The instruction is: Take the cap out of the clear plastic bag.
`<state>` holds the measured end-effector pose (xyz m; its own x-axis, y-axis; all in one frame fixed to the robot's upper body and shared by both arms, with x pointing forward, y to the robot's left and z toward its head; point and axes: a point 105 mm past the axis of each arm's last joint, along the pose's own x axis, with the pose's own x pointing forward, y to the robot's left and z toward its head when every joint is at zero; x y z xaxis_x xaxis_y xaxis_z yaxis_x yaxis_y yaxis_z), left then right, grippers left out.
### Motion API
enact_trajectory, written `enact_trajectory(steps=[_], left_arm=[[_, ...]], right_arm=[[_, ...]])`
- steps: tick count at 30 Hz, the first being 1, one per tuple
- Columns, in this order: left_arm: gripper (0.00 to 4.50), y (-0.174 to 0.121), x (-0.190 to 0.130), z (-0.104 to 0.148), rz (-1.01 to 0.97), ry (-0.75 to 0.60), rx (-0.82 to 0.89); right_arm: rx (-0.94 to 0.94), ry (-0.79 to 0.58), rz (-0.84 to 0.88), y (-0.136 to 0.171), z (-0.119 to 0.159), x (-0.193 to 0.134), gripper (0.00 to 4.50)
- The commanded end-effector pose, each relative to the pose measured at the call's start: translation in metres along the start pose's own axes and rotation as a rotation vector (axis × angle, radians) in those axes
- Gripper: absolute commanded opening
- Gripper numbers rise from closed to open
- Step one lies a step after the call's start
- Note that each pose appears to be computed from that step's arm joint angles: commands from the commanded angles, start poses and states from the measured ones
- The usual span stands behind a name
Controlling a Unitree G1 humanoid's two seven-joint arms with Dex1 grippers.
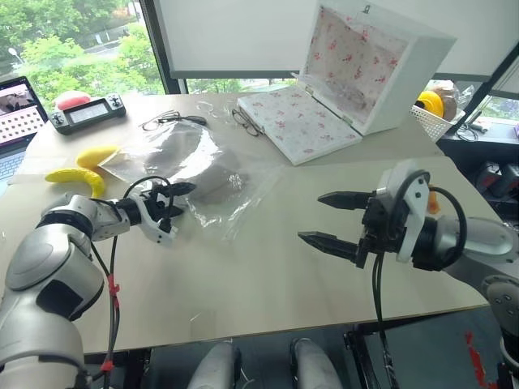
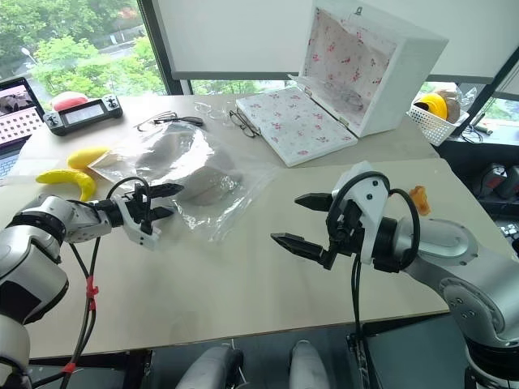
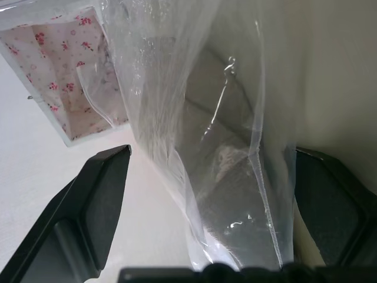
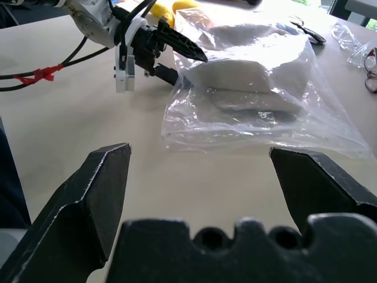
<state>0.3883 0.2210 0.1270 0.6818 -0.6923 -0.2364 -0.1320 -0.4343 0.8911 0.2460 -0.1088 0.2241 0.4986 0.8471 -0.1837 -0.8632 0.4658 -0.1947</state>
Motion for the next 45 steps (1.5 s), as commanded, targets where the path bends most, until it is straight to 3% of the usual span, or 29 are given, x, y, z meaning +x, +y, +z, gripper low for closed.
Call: enact_trajectory(steps=[1, 5, 7, 9, 16, 19, 21, 31, 32, 39, 45], left_arm=[[4.43, 0.005, -0.003, -0.006, 0.017, 0.022, 0.001], [4.43, 0.005, -0.003, -0.006, 0.017, 0.022, 0.001], [4.43, -0.005, 0.02, -0.018, 0.079, 0.3, -0.279], [4.43, -0.018, 0.023, -0.022, 0.077, 0.422, -0.473], [4.43, -0.021, 0.022, -0.028, 0.034, 0.458, -0.559], [3.72, -0.022, 0.022, -0.027, 0.022, 0.456, -0.576], [2.98, -0.022, 0.023, -0.026, 0.02, 0.449, -0.579], [2.98, -0.022, 0.027, -0.02, 0.019, 0.416, -0.569], [2.47, -0.022, 0.027, -0.02, 0.019, 0.416, -0.569], [0.14, -0.02, 0.028, -0.016, 0.029, 0.394, -0.565], [0.04, 0.0, 0.035, -0.005, 0.116, 0.274, -0.505]], right_arm=[[-0.048, -0.047, 0.005, 0.002, 0.012, 0.0, 4.5], [-0.048, -0.047, 0.005, 0.002, 0.012, 0.0, 4.5], [-0.046, -0.05, -0.005, 0.0, 0.013, -0.001, 4.5], [-0.045, -0.051, -0.009, -0.001, 0.013, -0.002, 4.5], [-0.043, -0.052, -0.006, -0.001, 0.013, -0.001, 4.5], [-0.042, -0.054, -0.005, 0.0, 0.012, -0.001, 4.5], [-0.042, -0.054, -0.005, 0.0, 0.013, -0.001, 4.5], [-0.044, -0.054, -0.006, 0.0, 0.013, -0.001, 4.5], [-0.044, -0.054, -0.006, 0.0, 0.013, -0.001, 4.5], [-0.043, -0.052, -0.009, -0.001, 0.013, -0.001, 4.5], [-0.042, -0.052, -0.009, -0.002, 0.013, -0.001, 4.5]])
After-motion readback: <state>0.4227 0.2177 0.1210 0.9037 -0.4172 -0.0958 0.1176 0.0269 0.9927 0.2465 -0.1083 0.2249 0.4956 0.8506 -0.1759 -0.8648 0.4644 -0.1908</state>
